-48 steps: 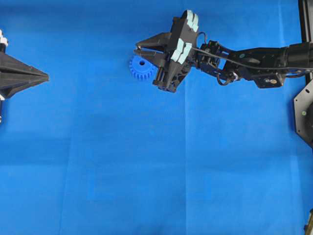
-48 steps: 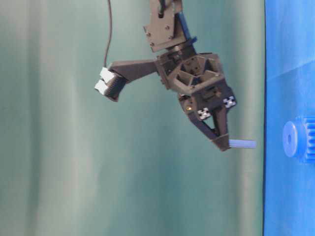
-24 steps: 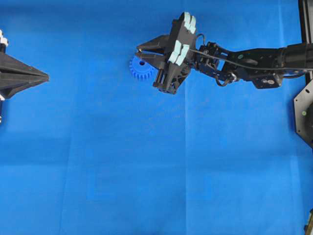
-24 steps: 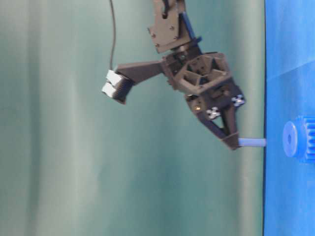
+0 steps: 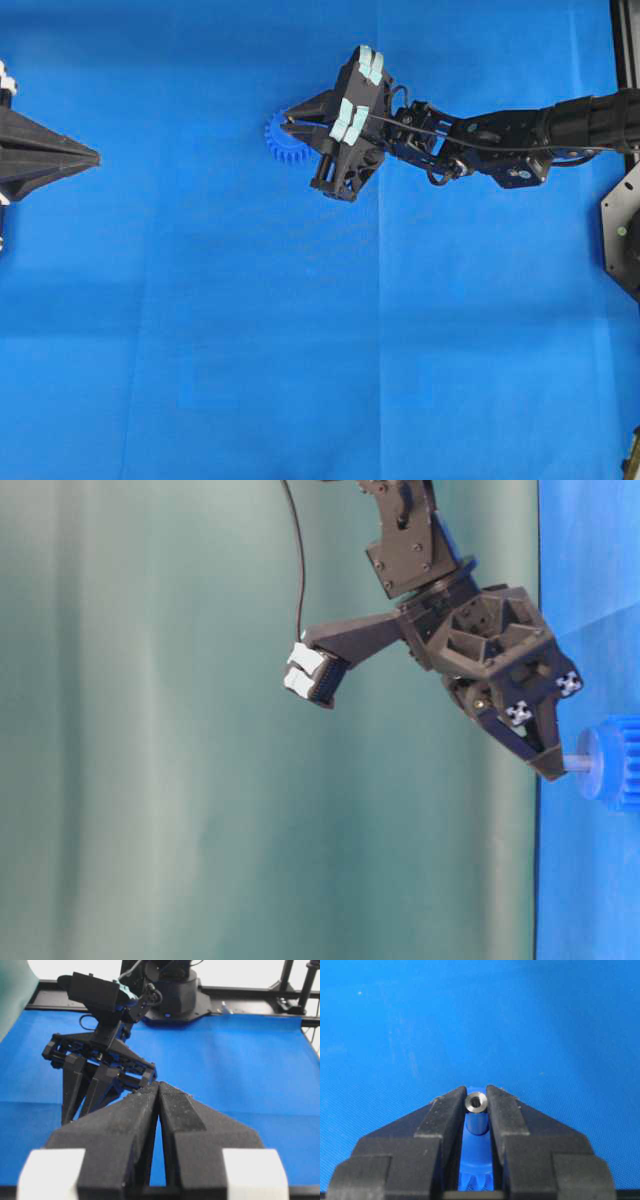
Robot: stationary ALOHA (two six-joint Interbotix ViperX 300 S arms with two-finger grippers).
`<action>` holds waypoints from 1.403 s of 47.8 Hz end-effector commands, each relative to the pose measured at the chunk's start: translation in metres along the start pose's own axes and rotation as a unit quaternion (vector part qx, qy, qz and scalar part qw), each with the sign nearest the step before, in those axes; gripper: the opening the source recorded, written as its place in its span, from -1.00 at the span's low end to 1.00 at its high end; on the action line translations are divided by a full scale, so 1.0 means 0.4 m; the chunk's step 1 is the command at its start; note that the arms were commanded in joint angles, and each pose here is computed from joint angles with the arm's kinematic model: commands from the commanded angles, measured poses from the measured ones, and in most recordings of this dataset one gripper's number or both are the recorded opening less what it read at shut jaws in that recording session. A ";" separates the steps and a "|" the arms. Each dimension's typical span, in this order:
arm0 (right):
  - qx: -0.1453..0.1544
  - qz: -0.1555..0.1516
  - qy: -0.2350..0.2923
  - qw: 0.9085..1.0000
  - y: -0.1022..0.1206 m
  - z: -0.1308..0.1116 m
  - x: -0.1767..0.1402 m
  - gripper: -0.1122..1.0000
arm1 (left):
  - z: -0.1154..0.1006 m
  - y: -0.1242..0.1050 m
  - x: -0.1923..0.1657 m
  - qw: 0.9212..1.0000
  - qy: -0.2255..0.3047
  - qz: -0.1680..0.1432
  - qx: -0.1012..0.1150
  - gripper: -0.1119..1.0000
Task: Insert the shaft placed at a random location into the center hole of the small gear at another random location.
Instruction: 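Lower the shaft into the gear's center hole with the right gripper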
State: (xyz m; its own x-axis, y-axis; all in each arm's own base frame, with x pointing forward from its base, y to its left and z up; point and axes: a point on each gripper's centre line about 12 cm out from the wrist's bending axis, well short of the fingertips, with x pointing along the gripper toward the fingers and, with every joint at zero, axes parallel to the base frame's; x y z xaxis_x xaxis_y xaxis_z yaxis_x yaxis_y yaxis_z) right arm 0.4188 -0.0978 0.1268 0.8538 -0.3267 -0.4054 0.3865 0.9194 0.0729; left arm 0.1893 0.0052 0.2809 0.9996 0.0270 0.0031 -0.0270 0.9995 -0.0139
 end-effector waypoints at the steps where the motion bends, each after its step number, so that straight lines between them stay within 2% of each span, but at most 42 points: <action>1: 0.006 -0.002 -0.022 1.000 0.001 0.029 0.003 -0.74 | 0.011 0.001 0.003 1.000 -0.006 0.001 0.002 -0.80; 23: 0.001 -0.004 0.002 1.000 0.000 -0.013 0.026 -0.74 | 0.009 0.001 0.002 1.000 -0.004 0.001 0.001 -0.80; 40: 0.002 -0.004 0.002 1.000 0.000 -0.009 0.027 -0.71 | 0.008 0.001 0.002 1.000 -0.003 0.001 0.001 -0.80; 44: 0.003 -0.003 0.005 1.000 0.000 -0.011 0.027 -0.53 | 0.008 0.001 0.002 1.000 -0.003 0.001 0.002 -0.80; 57: 0.004 -0.003 -0.001 1.000 0.001 -0.001 0.026 0.74 | 0.008 0.001 0.002 1.000 -0.003 0.001 0.001 -0.80; 67: 0.007 0.003 -0.009 1.000 0.007 0.031 0.008 0.62 | 0.009 0.001 0.002 1.000 -0.004 0.001 0.001 -0.80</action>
State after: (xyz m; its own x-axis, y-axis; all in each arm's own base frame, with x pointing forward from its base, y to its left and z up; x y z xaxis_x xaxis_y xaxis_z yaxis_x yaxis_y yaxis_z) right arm 0.4225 -0.1005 0.1098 0.8348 -0.3270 -0.4429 0.3966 0.9152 0.0719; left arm 0.1890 0.0052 0.2805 0.9996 0.0273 -0.0015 -0.0274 0.9995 -0.0154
